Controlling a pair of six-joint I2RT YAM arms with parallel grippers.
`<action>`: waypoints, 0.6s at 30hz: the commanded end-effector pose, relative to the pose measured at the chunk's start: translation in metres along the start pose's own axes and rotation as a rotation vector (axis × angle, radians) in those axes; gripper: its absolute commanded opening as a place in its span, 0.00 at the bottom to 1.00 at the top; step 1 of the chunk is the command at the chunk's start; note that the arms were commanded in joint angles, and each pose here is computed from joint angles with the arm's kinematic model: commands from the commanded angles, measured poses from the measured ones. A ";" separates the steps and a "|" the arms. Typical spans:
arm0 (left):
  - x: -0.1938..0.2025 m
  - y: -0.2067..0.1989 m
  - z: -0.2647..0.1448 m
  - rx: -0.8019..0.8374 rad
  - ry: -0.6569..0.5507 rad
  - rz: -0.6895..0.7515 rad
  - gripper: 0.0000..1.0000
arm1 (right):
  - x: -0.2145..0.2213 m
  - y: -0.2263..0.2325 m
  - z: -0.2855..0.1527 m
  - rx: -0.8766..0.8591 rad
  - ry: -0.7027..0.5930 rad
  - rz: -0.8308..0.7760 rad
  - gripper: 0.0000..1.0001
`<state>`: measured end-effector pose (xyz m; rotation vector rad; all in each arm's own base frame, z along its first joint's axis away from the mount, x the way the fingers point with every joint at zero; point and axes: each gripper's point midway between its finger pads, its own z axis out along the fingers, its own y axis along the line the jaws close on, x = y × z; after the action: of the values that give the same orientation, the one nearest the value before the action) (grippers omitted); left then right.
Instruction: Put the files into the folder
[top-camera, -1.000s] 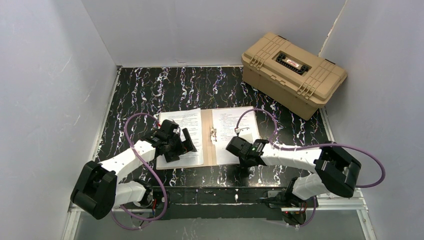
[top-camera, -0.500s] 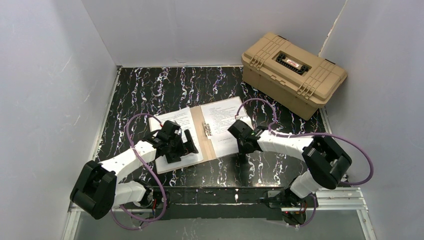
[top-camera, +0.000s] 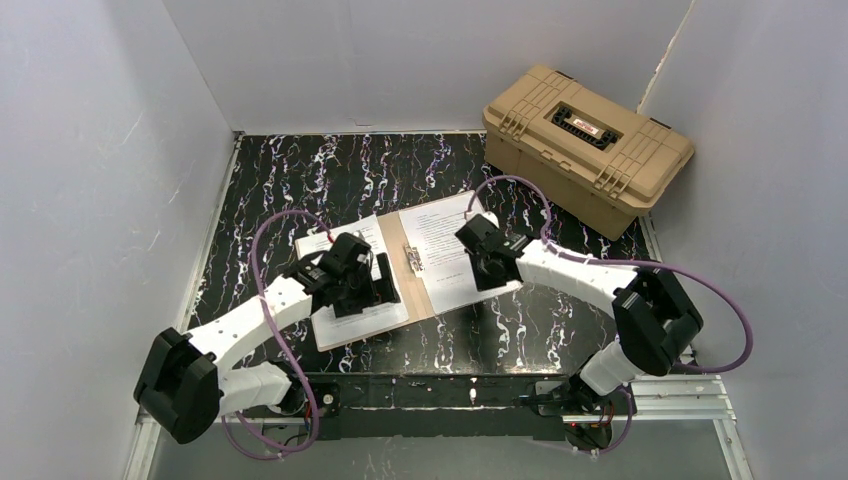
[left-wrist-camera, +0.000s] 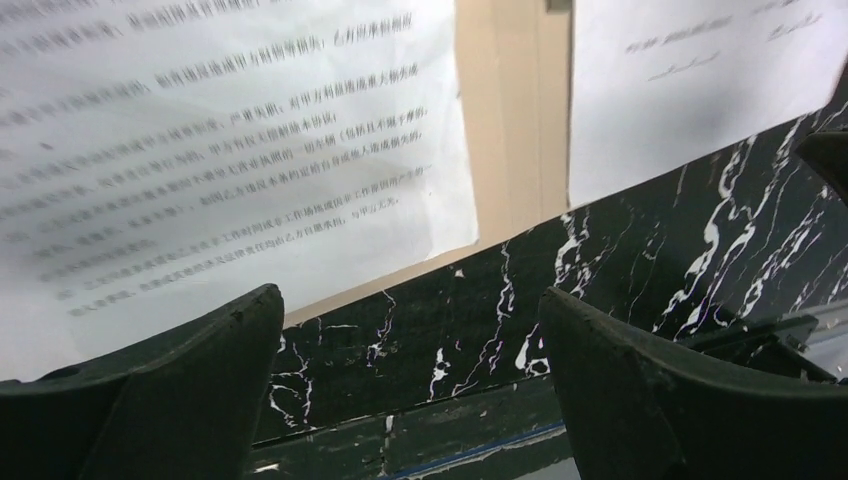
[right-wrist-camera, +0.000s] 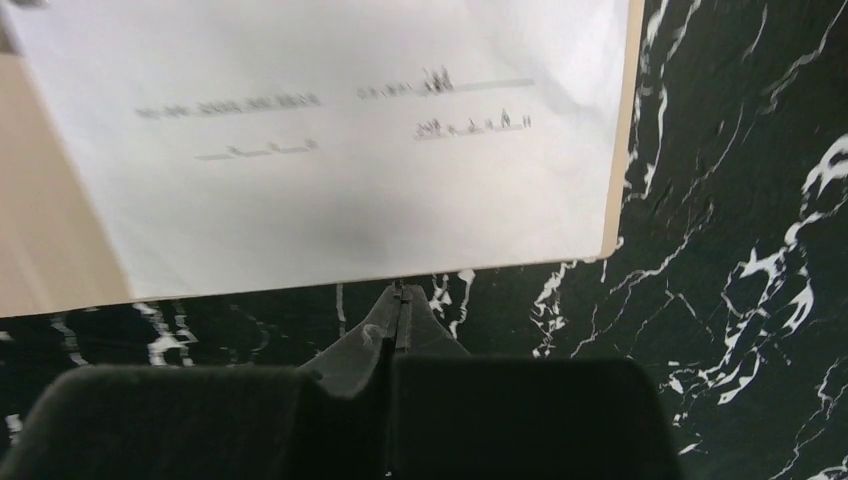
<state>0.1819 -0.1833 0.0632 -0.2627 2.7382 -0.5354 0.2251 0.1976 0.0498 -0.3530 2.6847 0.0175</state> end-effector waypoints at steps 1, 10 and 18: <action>-0.031 0.021 -0.033 -0.168 -0.127 0.101 0.98 | -0.047 0.015 -0.038 -0.078 -0.108 -0.032 0.05; -0.026 0.056 -0.026 -0.316 -0.123 0.122 0.98 | -0.107 0.058 -0.056 -0.196 -0.182 -0.097 0.09; -0.007 0.071 -0.001 -0.354 -0.048 0.107 0.98 | -0.132 0.105 -0.045 -0.253 -0.183 -0.177 0.09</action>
<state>0.1829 -0.1238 0.0488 -0.2012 2.7498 -0.0733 0.2945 0.3030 0.1348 -0.5502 2.4922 0.2790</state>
